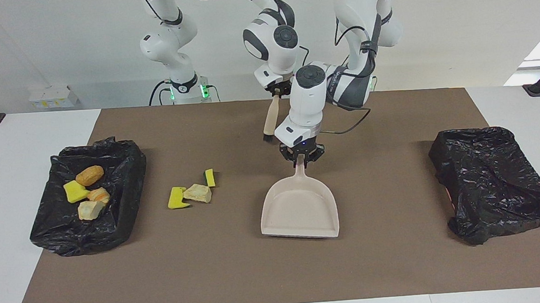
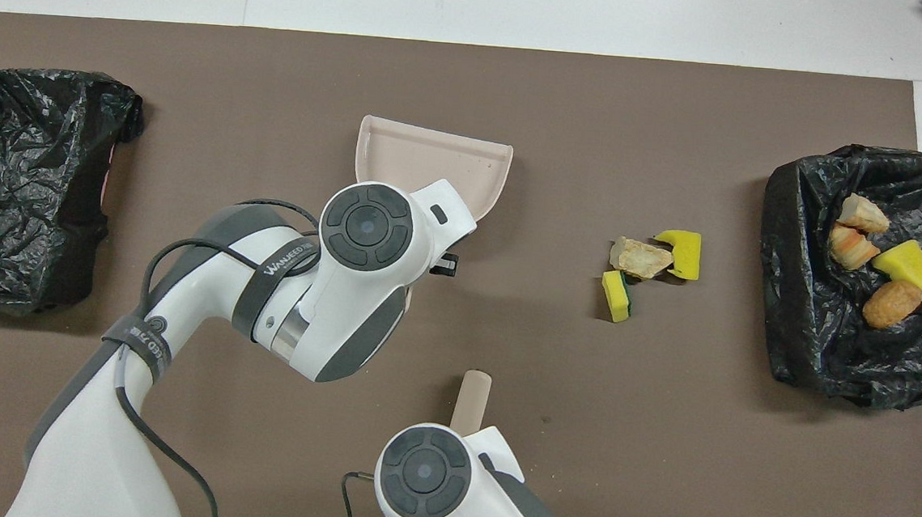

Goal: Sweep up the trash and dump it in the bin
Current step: 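Move the dustpan toward the sponges while the right gripper brings the brush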

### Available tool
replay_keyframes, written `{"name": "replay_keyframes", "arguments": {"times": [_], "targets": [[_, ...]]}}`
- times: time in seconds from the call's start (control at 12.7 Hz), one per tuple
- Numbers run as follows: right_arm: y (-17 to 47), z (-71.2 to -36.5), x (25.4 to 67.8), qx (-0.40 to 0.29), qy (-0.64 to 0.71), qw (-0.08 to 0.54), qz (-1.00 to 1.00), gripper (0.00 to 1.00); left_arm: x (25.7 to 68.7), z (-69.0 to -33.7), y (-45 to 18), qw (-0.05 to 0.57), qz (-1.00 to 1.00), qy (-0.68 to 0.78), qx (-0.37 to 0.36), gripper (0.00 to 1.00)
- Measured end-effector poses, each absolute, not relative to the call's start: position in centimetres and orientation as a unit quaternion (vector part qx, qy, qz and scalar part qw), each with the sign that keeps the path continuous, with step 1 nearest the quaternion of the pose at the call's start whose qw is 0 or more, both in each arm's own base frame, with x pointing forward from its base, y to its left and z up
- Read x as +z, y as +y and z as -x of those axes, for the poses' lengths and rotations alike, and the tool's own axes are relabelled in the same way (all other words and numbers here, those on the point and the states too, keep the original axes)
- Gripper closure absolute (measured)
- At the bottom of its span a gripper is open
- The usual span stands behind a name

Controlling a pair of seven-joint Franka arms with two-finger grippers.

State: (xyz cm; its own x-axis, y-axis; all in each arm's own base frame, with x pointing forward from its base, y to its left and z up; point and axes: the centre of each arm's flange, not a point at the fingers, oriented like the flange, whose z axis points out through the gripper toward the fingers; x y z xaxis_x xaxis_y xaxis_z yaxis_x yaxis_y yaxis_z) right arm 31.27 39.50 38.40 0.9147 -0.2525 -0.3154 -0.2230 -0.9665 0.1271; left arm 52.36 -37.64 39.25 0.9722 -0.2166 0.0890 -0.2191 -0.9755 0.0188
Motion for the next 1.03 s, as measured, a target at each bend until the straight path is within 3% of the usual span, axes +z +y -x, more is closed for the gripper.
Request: {"name": "replay_keyframes", "arguments": {"times": [0.47,1.03], "targets": [[29.9,-38.2,41.5,-0.147,-0.056,0.061,-0.986,0.74,38.6,-51.3,-36.7,-0.014,-0.983,-0.183,-0.008,0.69],[18.3,-48.7,43.7,-0.112,-0.046,0.080,-0.989,0.74,38.5,-52.4,-33.6,-0.019,-0.905,-0.423,-0.043,0.69]]}}
